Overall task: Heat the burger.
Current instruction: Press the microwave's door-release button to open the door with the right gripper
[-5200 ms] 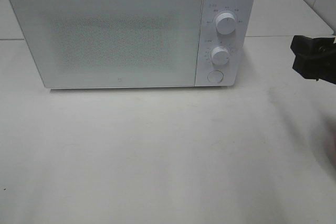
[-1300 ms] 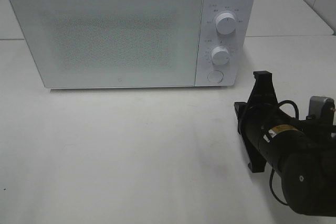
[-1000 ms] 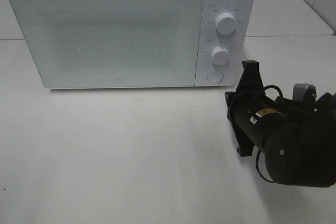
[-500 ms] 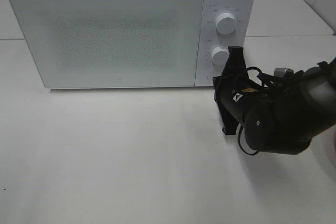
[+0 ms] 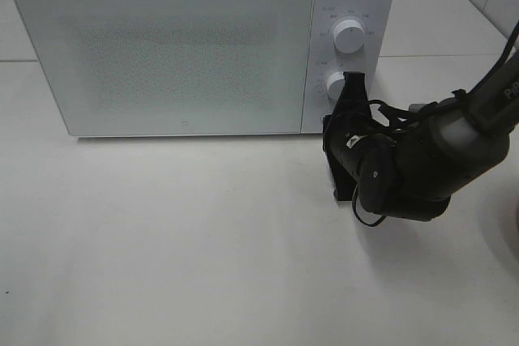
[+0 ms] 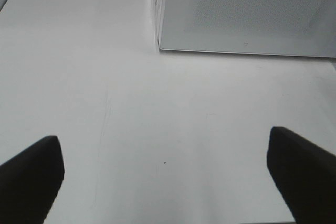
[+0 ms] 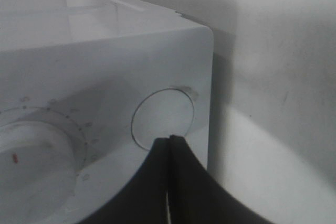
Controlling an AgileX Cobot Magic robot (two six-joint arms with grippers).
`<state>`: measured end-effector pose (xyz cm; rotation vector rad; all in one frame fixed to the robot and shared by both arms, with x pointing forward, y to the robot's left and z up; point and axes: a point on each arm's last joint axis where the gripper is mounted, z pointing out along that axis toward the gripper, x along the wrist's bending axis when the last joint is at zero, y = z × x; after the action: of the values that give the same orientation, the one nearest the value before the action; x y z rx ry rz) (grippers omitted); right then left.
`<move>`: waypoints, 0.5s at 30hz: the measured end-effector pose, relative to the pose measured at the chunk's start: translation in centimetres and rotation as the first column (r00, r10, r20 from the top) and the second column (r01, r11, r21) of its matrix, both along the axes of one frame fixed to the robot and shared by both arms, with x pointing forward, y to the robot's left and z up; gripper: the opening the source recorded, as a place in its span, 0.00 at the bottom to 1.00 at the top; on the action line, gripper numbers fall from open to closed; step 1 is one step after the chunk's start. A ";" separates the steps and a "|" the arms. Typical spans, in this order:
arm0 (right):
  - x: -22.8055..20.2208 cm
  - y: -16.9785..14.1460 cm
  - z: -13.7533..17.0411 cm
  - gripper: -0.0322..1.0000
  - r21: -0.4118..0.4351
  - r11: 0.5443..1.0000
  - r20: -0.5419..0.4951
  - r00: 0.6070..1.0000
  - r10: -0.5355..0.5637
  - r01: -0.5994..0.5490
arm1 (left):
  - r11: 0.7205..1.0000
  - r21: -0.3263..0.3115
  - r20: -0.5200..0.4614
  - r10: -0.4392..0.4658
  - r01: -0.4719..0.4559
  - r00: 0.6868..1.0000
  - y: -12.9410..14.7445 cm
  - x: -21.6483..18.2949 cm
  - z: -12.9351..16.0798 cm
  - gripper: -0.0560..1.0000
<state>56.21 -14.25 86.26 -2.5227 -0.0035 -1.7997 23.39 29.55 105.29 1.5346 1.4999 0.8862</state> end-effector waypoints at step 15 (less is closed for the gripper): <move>1.2 -0.1 -0.8 0.05 0.004 1.000 -0.004 1.000 -0.023 0.023 | 1.000 0.000 0.000 0.000 0.000 1.000 0.0 0.0 0.0 0.97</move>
<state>57.37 -14.35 85.43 -2.5344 0.0291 -1.8010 23.39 29.55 105.29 1.5346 1.4999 0.8862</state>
